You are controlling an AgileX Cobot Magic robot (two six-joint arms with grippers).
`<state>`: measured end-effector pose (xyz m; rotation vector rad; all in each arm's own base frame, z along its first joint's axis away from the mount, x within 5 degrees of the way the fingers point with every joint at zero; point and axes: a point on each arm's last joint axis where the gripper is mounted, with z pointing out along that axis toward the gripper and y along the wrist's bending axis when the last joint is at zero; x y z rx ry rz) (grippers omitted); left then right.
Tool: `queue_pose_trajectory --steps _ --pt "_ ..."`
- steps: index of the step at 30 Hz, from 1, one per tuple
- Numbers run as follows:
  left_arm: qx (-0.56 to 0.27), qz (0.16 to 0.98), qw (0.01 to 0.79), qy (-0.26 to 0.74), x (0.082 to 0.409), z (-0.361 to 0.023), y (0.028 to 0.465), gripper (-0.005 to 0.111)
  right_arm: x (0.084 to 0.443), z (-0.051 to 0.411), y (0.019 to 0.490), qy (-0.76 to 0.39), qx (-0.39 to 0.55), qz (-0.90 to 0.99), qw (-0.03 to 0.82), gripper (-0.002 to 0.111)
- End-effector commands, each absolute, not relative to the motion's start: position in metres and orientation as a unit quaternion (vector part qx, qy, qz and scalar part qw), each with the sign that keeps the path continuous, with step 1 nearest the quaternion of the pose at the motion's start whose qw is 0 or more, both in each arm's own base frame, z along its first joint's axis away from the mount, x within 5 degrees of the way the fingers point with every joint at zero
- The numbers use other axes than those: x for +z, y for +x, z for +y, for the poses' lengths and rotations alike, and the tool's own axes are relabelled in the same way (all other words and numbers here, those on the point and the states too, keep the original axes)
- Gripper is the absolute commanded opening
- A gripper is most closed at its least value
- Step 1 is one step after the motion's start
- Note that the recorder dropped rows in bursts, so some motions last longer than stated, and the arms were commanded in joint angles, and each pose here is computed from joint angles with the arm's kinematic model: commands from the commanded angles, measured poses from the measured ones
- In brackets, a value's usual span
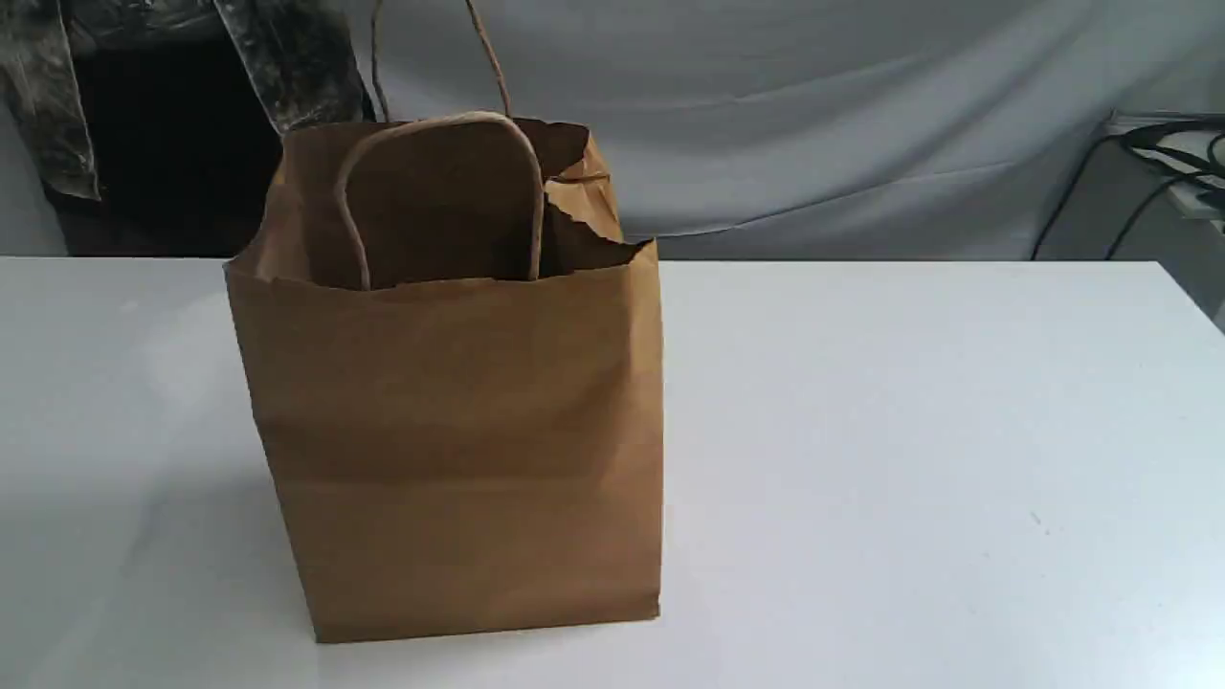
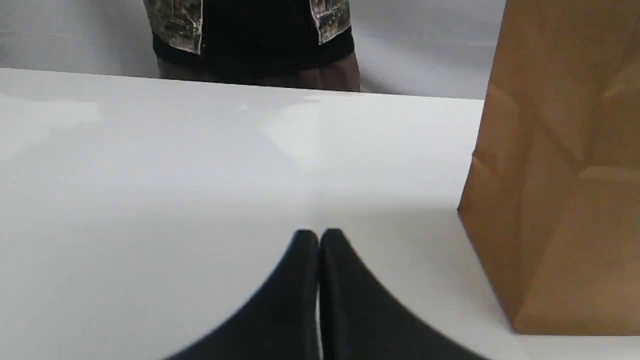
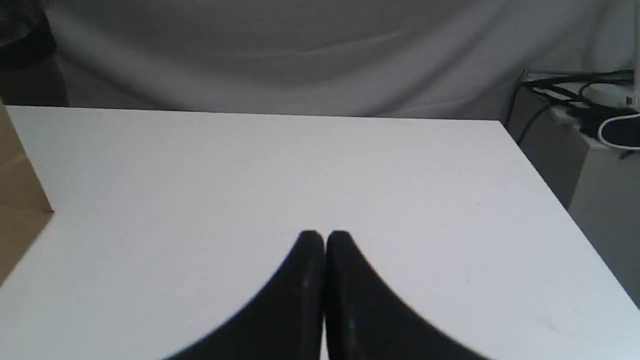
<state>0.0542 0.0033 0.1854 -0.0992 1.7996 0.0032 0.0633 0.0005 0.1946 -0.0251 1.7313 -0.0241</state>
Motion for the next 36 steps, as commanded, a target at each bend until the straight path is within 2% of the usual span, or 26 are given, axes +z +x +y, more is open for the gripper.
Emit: queue_pose_trajectory --steps 1,20,36 --pt "0.003 0.781 0.623 -0.043 0.1848 0.0034 0.0540 0.000 0.1924 0.0009 0.0578 -0.017 -0.016 0.759 0.651 0.000" --pt "0.003 0.781 0.623 -0.043 0.1848 0.0034 0.0540 0.000 0.1841 0.0023 0.0539 -0.083 -0.043 0.781 0.618 0.000" --pt "0.003 0.781 0.623 -0.043 0.1848 0.0034 0.0540 0.000 0.1838 0.0021 0.0538 -0.082 -0.044 0.782 0.616 0.000"
